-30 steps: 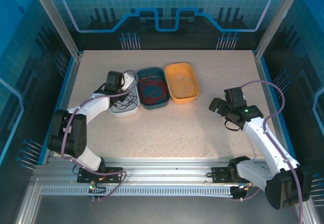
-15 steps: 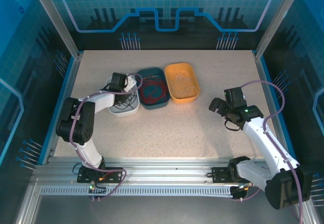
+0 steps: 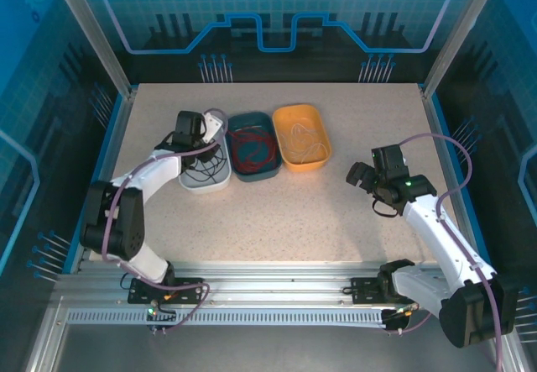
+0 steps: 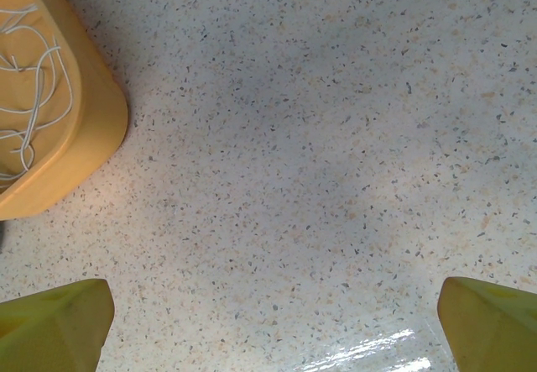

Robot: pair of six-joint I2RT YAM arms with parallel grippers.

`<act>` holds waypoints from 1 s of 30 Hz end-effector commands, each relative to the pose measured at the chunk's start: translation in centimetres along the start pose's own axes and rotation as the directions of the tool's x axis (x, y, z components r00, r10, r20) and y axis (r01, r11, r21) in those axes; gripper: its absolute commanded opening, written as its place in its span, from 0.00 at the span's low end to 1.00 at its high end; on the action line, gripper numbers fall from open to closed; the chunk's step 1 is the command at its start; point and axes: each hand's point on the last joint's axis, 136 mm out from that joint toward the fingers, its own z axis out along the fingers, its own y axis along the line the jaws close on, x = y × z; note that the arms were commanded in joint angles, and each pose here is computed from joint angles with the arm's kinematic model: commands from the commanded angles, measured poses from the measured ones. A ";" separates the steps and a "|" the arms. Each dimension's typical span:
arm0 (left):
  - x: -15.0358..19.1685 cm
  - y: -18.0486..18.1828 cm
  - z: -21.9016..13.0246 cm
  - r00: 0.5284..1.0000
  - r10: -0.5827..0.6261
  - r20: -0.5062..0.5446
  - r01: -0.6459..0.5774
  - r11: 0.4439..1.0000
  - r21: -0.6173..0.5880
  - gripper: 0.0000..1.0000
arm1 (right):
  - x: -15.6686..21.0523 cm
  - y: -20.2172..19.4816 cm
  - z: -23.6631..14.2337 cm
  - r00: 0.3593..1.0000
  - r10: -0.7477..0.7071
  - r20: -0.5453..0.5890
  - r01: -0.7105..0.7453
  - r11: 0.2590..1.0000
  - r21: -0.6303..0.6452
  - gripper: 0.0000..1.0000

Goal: Untangle the cables

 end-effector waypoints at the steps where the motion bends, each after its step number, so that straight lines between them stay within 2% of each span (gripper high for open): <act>1: -1.7 0.5 -3.4 0.989 -0.122 0.079 0.120 0.992 0.022 0.83 | -1.0 0.2 -0.7 0.999 -0.005 0.032 0.005 1.000 -0.004 1.00; 3: -2.2 0.8 -5.1 0.978 -0.174 0.115 0.173 0.985 0.013 0.97 | -1.0 -0.1 -0.8 0.999 -0.004 0.043 0.004 1.000 0.006 1.00; 4: -2.4 0.9 -5.9 0.971 -0.200 0.134 0.201 0.980 0.007 0.99 | -1.0 -0.3 -0.8 0.999 -0.003 0.048 0.002 1.000 0.010 1.00; 7: -2.2 1.1 -7.9 0.942 -0.281 0.184 0.290 0.957 -0.020 0.99 | -1.1 -0.7 -0.9 0.997 -0.007 0.072 0.006 1.000 0.016 1.00; 11: -1.1 1.6 -10.0 0.847 -0.453 0.278 0.476 0.879 -0.017 0.99 | -1.3 -1.3 -0.9 0.992 -0.037 0.118 0.033 0.999 0.033 1.00; 13: -0.5 1.5 -10.4 0.804 -0.502 0.320 0.529 0.849 0.003 0.99 | -1.5 -1.8 -0.9 0.988 -0.054 0.146 0.047 0.998 0.049 1.00; 17: 1.1 1.1 -10.9 0.746 -0.551 0.373 0.585 0.810 0.026 0.99 | -2.2 -2.4 -1.0 0.973 -0.085 0.212 0.072 0.995 0.070 1.00; 21: 3.3 0.7 -11.1 0.726 -0.554 0.408 0.603 0.798 0.010 0.99 | -2.9 -2.4 -1.2 0.953 -0.112 0.283 0.100 0.993 0.057 1.00; 30: 7.2 -0.3 -10.1 0.742 -0.533 0.408 0.596 0.802 -0.037 0.99 | -4.0 -2.2 -0.5 0.872 -0.183 0.455 0.184 0.982 0.041 1.00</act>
